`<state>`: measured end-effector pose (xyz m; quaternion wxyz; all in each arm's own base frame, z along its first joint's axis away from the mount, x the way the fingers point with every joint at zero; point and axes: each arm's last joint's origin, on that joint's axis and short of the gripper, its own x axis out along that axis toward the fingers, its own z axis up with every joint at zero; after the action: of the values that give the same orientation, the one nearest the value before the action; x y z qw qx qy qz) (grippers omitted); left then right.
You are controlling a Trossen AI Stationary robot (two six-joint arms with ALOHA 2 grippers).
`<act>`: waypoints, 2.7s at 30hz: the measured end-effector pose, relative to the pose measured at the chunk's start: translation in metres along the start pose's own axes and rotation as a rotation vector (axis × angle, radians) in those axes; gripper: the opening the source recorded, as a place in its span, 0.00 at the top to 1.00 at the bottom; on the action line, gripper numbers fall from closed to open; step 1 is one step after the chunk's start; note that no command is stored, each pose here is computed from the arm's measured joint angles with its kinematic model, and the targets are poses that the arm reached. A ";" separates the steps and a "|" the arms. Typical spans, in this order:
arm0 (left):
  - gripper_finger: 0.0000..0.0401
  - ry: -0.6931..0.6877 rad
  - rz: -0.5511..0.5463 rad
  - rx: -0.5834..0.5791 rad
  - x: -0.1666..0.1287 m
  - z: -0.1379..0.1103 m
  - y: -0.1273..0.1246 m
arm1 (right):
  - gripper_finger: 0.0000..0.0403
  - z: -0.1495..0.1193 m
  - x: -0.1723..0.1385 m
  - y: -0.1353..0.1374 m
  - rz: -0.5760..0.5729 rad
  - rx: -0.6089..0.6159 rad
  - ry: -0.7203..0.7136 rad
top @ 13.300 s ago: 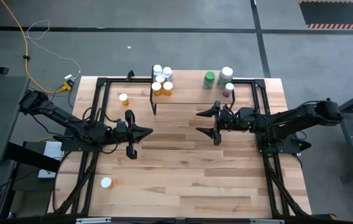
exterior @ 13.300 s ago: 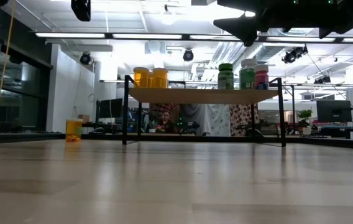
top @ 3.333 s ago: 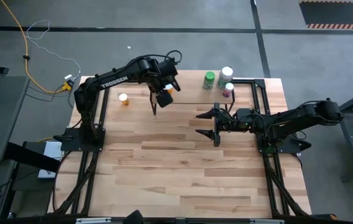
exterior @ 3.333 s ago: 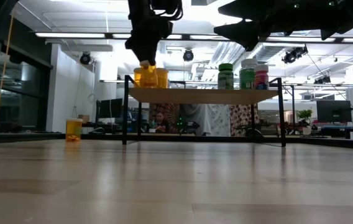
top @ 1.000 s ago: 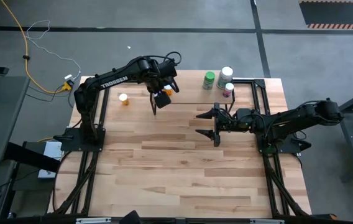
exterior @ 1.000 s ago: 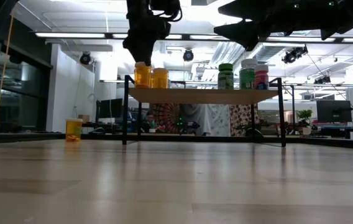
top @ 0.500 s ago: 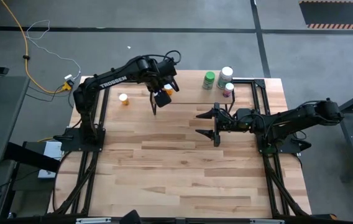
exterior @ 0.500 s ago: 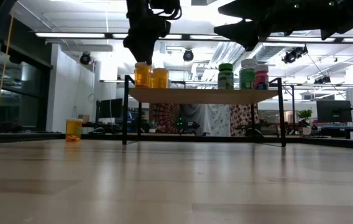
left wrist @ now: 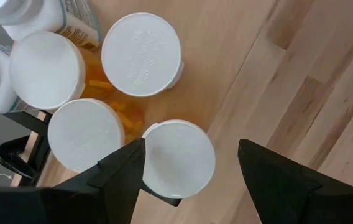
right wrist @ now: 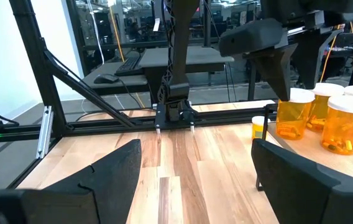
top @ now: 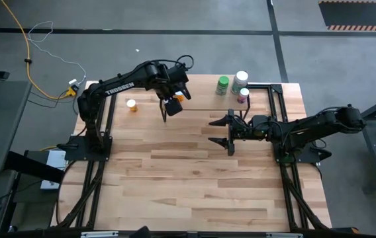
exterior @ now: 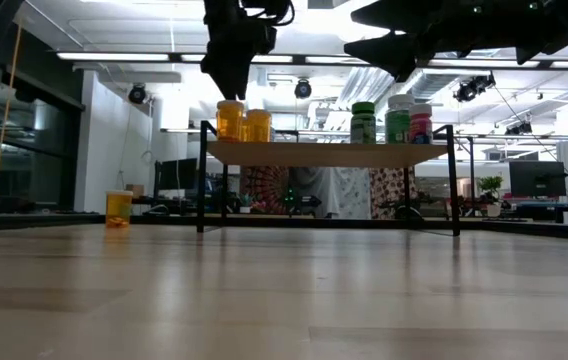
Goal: Pick and place medicine bottles onto shelf by color
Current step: Put the orange pill bottle on the shelf
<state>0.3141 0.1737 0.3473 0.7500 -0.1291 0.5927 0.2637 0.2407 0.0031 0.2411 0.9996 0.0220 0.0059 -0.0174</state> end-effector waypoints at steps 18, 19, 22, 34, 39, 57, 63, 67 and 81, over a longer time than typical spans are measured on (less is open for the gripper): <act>0.38 -0.739 0.054 -0.067 -0.105 -0.025 -0.048 | 0.27 -0.001 0.000 0.000 0.000 -0.001 0.007; 0.38 -0.791 0.038 -0.057 -0.108 -0.033 -0.053 | 0.27 -0.001 0.000 0.000 0.000 0.000 0.008; 0.38 -0.911 -0.028 -0.029 -0.103 -0.065 -0.066 | 0.27 -0.001 0.000 0.000 0.000 0.000 0.008; 0.38 -1.276 -0.308 -0.020 0.030 -0.220 -0.082 | 0.27 -0.001 0.000 0.000 0.000 0.000 0.007; 0.38 -1.392 -0.391 -0.072 0.060 -0.256 -0.074 | 0.27 -0.001 0.000 0.000 0.000 0.000 0.007; 0.38 -1.429 -0.379 -0.098 0.062 -0.264 -0.069 | 0.27 -0.001 0.000 0.000 0.000 0.000 0.007; 0.38 -1.428 -0.378 -0.098 0.062 -0.264 -0.069 | 0.27 -0.001 0.000 0.000 0.000 0.000 0.007; 0.38 -1.428 -0.378 -0.098 0.062 -0.264 -0.069 | 0.27 -0.001 0.000 0.000 0.000 0.000 0.007; 0.38 -1.369 -0.371 -0.197 0.067 -0.264 -0.068 | 0.27 -0.001 0.000 0.000 0.000 0.000 0.007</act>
<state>0.1452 0.0000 0.2054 0.9709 -0.1003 -0.0694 0.2059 0.2406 0.0031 0.2405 0.9996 0.0219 0.0094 -0.0175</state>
